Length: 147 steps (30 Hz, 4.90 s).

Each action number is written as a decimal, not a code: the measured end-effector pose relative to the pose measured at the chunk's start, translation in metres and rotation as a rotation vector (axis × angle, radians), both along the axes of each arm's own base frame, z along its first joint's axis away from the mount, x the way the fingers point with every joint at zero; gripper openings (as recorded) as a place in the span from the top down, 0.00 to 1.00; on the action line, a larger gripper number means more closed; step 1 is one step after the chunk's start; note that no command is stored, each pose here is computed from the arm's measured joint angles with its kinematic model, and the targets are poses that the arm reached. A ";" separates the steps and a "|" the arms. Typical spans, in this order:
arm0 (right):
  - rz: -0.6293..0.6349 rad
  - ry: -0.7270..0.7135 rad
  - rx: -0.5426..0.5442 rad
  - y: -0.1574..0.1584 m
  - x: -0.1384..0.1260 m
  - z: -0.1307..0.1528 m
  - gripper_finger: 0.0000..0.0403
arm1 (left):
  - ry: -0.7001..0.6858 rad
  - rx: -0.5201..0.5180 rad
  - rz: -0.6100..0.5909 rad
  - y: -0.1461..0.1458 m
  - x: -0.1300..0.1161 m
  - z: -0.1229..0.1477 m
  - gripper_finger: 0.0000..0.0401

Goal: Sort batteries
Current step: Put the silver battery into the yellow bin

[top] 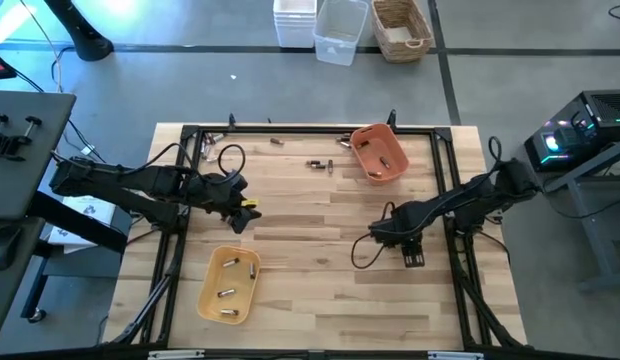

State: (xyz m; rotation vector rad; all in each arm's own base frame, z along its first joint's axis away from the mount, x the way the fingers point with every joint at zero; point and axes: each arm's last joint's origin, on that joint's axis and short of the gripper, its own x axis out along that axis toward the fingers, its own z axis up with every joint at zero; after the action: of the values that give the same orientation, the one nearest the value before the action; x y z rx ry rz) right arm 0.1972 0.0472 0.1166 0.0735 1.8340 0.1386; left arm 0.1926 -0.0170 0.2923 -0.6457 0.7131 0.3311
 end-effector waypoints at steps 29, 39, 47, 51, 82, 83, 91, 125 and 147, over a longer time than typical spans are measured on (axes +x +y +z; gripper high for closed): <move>-0.336 -0.846 0.081 0.019 0.129 0.125 0.95 | -0.881 -0.050 -0.195 0.002 -0.065 0.099 0.53; -0.411 -1.014 0.145 0.061 0.274 0.128 0.95 | -0.881 0.050 -0.304 0.004 -0.101 0.098 0.53; -0.426 -1.121 0.245 0.069 0.344 0.119 0.96 | -0.878 0.106 -0.325 0.004 -0.103 0.097 0.53; -0.466 -1.145 0.331 0.074 0.362 0.094 0.96 | -0.877 0.109 -0.326 0.004 -0.102 0.097 0.53; -0.376 -0.687 -0.311 -0.045 0.243 0.177 0.46 | -0.668 0.202 -0.321 0.002 -0.068 0.078 0.53; -0.390 -0.673 -0.309 -0.052 0.237 0.171 0.46 | -0.642 0.201 -0.322 0.002 -0.063 0.075 0.53; -0.596 -0.780 -0.159 -0.117 0.172 0.121 0.46 | -0.474 0.299 -0.229 0.004 -0.032 0.058 0.53; -0.610 -1.259 0.009 -0.208 0.163 0.178 0.46 | 0.792 -0.189 0.508 0.207 -0.046 -0.099 0.62; -0.533 -1.152 -0.009 -0.203 0.158 0.169 0.46 | 1.345 -0.188 -0.042 0.278 -0.021 -0.136 0.60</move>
State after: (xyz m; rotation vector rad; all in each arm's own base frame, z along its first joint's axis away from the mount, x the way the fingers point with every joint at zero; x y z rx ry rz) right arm 0.3547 -0.1559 0.2852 0.3856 0.6243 -0.1821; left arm 0.1719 0.2613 0.1566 -0.5236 2.0552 0.6669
